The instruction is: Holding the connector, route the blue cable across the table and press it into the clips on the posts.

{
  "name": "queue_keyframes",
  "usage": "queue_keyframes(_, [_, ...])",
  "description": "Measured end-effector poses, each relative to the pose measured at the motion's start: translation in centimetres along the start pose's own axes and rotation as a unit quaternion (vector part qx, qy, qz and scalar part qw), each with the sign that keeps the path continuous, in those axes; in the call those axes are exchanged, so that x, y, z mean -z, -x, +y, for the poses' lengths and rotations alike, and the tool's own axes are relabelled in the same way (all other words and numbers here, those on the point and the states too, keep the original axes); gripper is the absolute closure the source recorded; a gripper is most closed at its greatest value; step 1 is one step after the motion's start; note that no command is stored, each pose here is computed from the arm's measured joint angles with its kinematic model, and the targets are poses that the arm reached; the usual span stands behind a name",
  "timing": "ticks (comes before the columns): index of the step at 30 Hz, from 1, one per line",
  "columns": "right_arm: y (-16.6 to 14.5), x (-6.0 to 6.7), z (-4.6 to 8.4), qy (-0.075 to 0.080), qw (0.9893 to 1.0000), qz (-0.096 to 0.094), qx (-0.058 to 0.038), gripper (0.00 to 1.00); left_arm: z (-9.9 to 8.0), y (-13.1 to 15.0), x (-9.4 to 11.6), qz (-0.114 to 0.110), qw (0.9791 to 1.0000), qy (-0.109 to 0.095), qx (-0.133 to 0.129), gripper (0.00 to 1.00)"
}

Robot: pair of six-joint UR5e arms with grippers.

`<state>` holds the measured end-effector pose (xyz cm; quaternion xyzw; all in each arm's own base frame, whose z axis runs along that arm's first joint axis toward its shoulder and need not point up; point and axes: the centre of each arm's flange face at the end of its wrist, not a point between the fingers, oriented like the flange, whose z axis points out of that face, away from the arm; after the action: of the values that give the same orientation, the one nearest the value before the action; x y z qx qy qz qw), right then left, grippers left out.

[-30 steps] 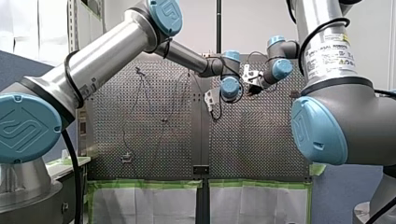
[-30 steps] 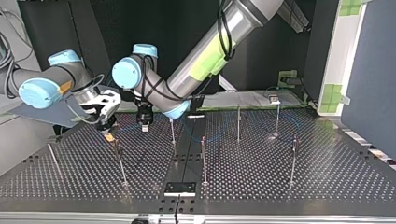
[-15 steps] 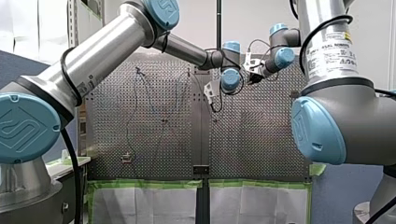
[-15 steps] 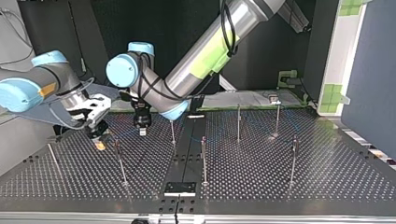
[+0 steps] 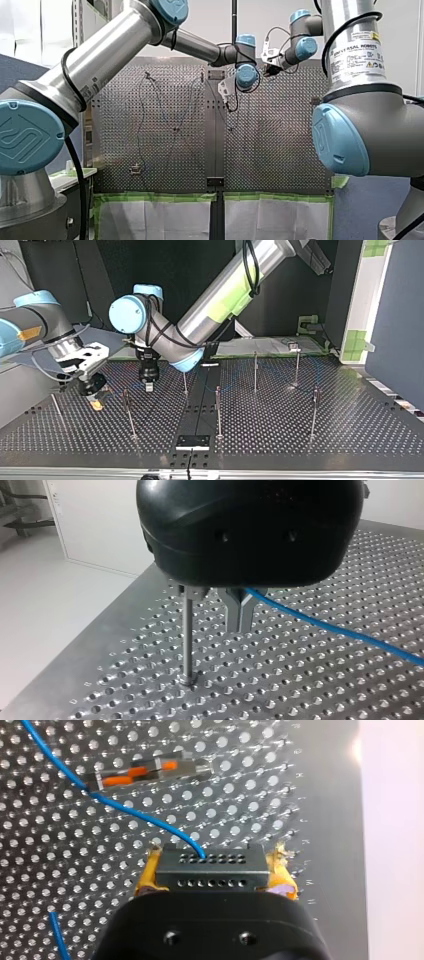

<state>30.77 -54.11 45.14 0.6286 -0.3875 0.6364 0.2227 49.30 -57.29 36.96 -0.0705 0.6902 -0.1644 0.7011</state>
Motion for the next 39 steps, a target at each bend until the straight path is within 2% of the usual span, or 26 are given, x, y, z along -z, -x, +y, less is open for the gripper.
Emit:
queue_keyframes(8, [-0.6, 0.5, -0.2, 0.001, 1.0, 0.002, -0.001, 1.0, -0.5, 0.4, 0.5, -0.001, 1.0, -0.006, 0.001, 1.0])
queue_keyframes(15, [0.0, 0.8, 0.4, 0.007, 0.9999, -0.006, -0.0044, 1.0, -1.7, -0.8, 2.4, 0.028, 0.9991, -0.026, -0.016, 1.0])
queue_keyframes(20, [0.9, 1.0, 0.8, 0.011, 0.9998, -0.013, -0.0055, 1.0, -1.9, -1.4, 3.1, 0.04, 0.9984, -0.03, -0.025, 1.0])
queue_keyframes(26, [1.0, 1.0, 0.7, 0.009, 0.9999, -0.013, -0.0037, 1.0, -1.5, -1.1, 2.4, 0.03, 0.999, -0.027, -0.019, 1.0])
queue_keyframes(34, [0.5, 0.9, 0.6, -0.003, 1.0, -0.009, -0.0016, 1.0, -1.3, -0.3, 1.1, 0.004, 0.9996, -0.028, -0.002, 1.0])
queue_keyframes(39, [0.1, 0.9, 0.8, -0.004, 1.0, -0.004, -0.0014, 1.0, -1.0, 0.1, 0.4, -0.007, 0.9996, -0.027, 0.004, 1.0])
